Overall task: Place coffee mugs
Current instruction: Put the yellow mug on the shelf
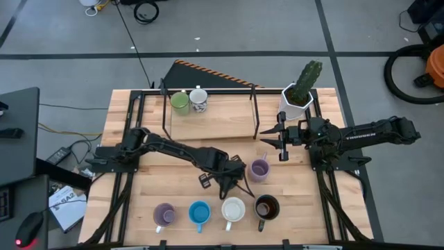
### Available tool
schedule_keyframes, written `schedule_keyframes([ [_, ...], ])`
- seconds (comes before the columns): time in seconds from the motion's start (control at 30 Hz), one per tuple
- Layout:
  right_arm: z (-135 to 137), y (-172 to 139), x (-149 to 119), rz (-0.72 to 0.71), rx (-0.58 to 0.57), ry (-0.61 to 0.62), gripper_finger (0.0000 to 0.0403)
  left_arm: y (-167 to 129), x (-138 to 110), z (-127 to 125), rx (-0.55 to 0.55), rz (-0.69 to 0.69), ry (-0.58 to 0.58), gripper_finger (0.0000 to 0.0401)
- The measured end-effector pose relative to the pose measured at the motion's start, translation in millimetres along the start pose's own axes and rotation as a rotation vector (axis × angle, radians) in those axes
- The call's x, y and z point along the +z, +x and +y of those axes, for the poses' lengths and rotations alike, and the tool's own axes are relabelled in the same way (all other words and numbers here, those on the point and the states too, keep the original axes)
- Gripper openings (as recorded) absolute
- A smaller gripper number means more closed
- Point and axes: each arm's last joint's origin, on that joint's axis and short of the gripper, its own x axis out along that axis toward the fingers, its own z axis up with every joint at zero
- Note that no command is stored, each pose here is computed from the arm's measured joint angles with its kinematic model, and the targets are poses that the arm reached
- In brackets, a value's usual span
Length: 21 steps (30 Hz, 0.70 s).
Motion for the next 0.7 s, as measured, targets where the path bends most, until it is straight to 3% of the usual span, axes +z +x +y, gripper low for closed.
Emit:
schedule_keyframes([
  [0.23, 0.0, 0.1, -0.2, 0.002, 0.000, -0.001, 0.0114, -15.9, -30.6, 5.6, -0.018, 0.162, 0.087, 0.0022],
  [0.37, 0.0, 0.0, -0.1, 0.001, 0.000, -0.005, 0.0114, -29.0, -42.4, 13.0, 0.038, 0.206, 0.140, 0.0022],
  [0.7, 0.1, 0.1, -0.3, 0.002, 0.000, -0.007, 0.0114, -51.7, -102.2, 40.1, 0.054, 0.169, -0.067, 0.0022],
])
